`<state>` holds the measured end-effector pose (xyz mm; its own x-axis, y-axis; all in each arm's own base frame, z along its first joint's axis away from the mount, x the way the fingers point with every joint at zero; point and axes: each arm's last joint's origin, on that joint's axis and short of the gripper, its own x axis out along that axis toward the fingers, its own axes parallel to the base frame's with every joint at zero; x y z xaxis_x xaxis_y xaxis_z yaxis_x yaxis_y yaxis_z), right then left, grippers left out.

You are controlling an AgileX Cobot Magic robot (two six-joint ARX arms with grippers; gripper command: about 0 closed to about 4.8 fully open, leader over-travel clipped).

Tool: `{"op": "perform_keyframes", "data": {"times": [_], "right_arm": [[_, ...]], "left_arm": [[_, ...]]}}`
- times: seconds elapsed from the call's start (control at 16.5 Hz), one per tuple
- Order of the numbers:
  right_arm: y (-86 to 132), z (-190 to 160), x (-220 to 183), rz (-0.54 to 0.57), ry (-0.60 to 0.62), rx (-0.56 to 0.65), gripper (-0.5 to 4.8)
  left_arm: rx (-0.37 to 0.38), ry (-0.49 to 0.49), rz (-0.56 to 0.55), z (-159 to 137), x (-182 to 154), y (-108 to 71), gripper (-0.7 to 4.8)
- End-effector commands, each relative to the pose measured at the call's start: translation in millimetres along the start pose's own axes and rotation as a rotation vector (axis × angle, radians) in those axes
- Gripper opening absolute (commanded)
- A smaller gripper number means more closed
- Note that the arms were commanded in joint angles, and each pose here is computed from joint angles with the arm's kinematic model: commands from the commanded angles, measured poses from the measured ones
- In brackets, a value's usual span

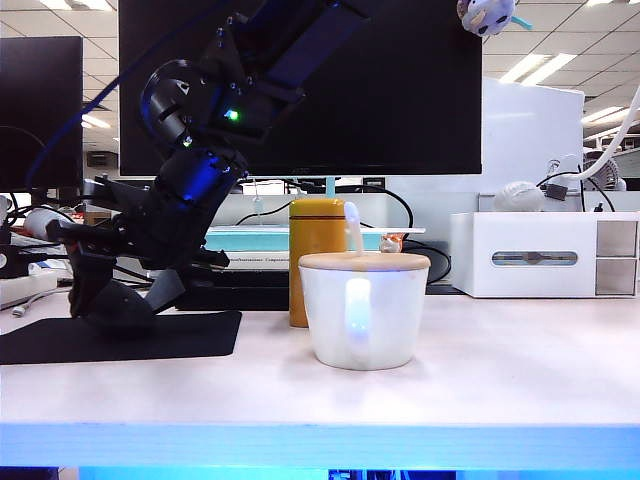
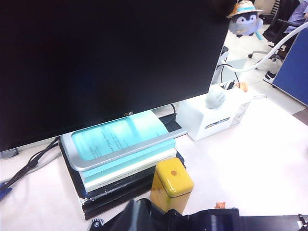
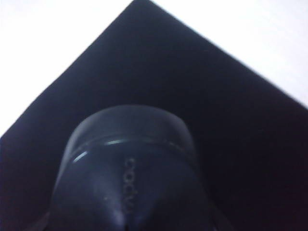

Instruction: Place the black mouse on the black mouse pad.

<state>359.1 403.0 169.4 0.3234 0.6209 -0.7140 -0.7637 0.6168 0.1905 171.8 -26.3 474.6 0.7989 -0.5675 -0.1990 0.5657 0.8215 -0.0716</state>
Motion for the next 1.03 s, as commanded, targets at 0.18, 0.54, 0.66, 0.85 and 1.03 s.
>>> {"op": "perform_keyframes", "data": {"times": [0.18, 0.54, 0.66, 0.85, 1.03], "right_arm": [[0.8, 8.5, -3.7, -0.020, -0.044, -0.027, 4.79], [12.2, 78.8, -69.9, -0.086, -0.267, -0.068, 3.55], [10.7, 105.5, -122.8, -0.212, -0.350, -0.074, 0.03], [13.2, 127.4, -191.1, -0.247, -0.450, -0.143, -0.01], [29.8, 137.6, -287.0, -0.297, -0.567, -0.230, -0.01]], "left_arm": [[0.004, -0.012, -0.004, 1.8, -1.6, -0.9, -0.05], [0.015, -0.032, -0.003, 3.8, -6.6, -3.8, -0.05], [0.041, -0.075, 0.001, 7.2, -18.5, -10.7, -0.05], [0.080, -0.145, 0.046, 11.7, -39.8, -22.0, -0.05], [0.082, -0.235, 0.140, 10.6, -80.3, -43.5, -0.04]]}}
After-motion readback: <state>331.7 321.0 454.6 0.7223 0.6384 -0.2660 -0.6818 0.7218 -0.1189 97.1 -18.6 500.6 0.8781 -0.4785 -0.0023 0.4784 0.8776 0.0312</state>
